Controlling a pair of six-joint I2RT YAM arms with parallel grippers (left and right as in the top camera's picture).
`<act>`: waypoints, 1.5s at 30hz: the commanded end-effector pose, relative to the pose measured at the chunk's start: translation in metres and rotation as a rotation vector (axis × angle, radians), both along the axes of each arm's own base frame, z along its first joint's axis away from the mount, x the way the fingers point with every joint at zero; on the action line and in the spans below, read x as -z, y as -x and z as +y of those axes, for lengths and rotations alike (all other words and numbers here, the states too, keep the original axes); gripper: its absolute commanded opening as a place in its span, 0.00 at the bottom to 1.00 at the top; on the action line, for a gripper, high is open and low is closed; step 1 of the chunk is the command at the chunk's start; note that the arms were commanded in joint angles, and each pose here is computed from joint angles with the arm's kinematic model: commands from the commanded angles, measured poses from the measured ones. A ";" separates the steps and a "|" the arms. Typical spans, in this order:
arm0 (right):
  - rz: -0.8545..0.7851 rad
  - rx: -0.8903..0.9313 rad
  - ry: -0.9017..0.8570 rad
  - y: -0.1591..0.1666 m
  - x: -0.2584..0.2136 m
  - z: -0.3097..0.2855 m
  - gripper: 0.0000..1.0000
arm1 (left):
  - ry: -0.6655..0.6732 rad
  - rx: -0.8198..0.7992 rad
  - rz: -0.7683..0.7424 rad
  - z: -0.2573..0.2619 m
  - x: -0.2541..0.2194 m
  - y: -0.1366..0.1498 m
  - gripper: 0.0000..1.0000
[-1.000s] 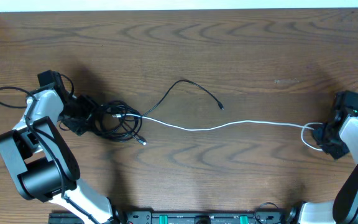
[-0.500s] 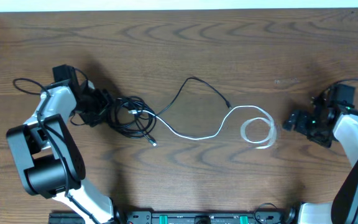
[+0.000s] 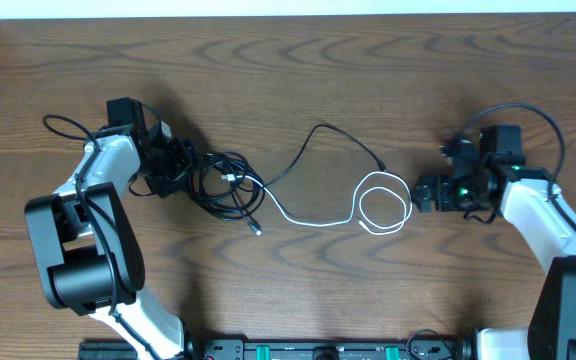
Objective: Untangle cables
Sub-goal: 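Carry the white cable back left toward the coil with the right gripper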
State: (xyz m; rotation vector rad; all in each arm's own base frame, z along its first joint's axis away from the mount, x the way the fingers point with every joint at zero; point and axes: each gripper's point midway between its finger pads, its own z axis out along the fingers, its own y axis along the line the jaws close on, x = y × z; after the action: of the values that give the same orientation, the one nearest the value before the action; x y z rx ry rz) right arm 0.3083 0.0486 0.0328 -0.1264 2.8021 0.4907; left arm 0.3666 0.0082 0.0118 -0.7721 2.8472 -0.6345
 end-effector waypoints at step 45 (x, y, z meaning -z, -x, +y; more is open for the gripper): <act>-0.348 -0.582 -0.164 0.012 0.039 0.278 0.50 | 0.099 0.101 0.023 -0.043 0.012 0.009 0.72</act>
State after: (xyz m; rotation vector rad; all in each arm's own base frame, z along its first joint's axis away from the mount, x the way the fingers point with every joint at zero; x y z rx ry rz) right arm 0.2938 0.3324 0.0080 -0.9604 2.2741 0.8010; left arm 0.3699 -0.0299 0.0150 -0.6561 2.8592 -0.7715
